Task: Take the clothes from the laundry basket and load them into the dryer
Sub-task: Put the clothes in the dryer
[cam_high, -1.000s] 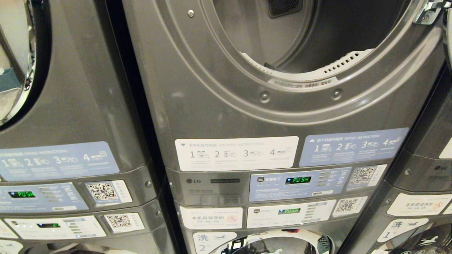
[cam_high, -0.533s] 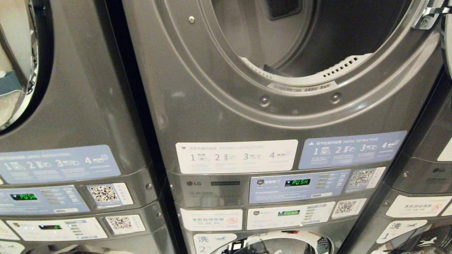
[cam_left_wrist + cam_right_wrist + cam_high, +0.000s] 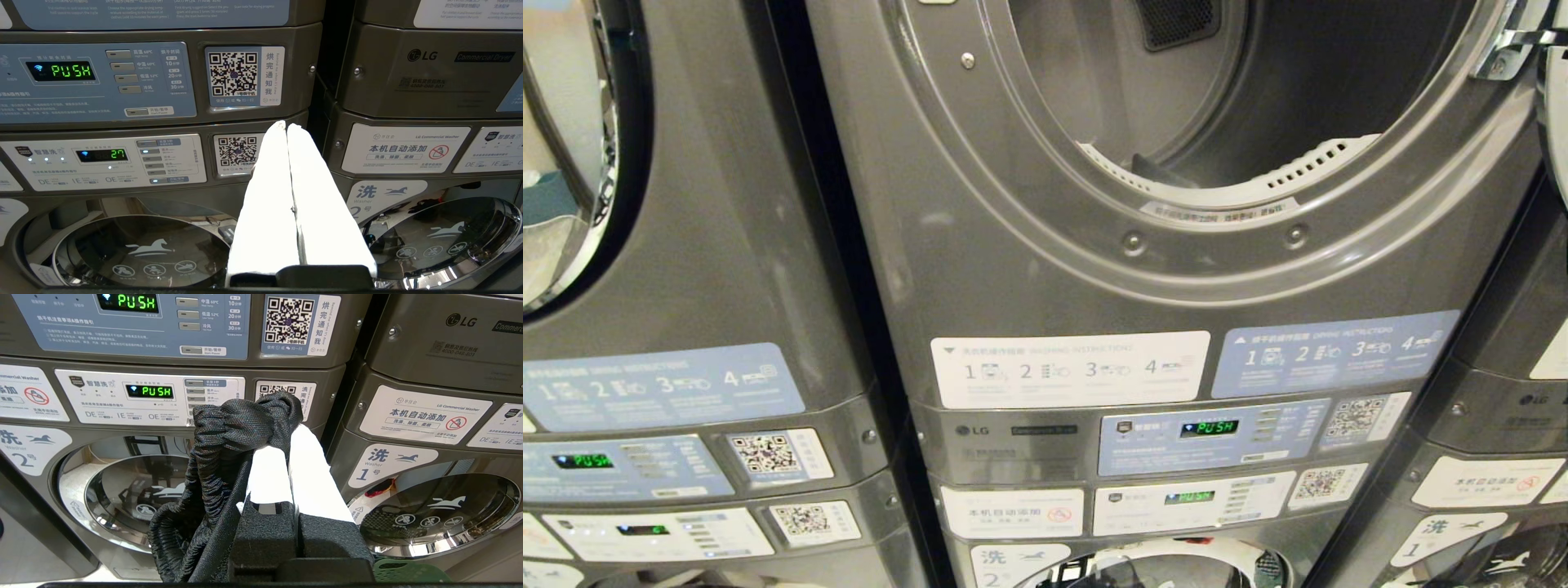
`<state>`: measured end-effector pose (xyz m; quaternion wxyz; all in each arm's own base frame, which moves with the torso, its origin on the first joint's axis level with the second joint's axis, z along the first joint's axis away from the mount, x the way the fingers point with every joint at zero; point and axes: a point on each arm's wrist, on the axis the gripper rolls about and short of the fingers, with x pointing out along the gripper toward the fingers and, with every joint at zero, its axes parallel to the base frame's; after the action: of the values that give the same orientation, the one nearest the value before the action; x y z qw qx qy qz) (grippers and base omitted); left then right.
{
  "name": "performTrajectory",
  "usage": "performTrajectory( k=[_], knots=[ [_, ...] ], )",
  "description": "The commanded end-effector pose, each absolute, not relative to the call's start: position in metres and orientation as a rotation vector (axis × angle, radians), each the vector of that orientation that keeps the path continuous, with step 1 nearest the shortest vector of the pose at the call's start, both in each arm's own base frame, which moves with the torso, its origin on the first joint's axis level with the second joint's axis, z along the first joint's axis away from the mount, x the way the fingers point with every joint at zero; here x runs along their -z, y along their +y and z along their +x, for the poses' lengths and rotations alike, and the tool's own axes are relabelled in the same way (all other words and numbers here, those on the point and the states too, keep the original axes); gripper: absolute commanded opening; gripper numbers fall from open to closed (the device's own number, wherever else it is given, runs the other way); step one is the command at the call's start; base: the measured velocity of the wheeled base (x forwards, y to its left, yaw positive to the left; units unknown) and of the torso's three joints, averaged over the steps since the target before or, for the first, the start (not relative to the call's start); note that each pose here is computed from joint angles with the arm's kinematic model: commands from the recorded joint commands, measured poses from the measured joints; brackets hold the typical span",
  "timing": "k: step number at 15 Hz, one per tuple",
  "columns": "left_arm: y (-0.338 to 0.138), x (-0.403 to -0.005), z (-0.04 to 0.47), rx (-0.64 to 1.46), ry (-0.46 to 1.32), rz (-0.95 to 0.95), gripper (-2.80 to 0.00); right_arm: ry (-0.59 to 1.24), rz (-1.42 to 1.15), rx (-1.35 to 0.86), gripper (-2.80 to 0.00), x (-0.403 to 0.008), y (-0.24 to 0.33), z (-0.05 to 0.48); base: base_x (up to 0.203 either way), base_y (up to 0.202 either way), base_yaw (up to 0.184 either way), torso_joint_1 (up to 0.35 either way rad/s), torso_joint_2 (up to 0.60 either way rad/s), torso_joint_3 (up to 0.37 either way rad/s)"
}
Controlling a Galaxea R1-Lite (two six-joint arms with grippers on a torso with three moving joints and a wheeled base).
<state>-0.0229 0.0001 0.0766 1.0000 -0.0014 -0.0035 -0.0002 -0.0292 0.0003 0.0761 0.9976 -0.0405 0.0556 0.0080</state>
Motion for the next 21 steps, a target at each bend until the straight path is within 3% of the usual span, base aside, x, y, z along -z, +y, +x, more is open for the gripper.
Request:
performTrajectory(
  k=[1, 21],
  knots=[
    [0.0001, -0.0765, -0.0229, 0.000, -0.008, -0.003, -2.80, 0.113, -0.082, -0.017, -2.80, -0.0762, 0.0003, -0.0291, 0.000, 0.000, 0.000, 0.049, -0.10, -0.051],
    [0.0001, -0.0765, -0.0229, 0.000, -0.008, -0.003, -2.80, 0.111, -0.074, -0.022, -2.80, -0.0764, 0.0004, -0.0293, 0.000, 0.000, 0.000, 0.027, -0.05, -0.023]
  ],
)
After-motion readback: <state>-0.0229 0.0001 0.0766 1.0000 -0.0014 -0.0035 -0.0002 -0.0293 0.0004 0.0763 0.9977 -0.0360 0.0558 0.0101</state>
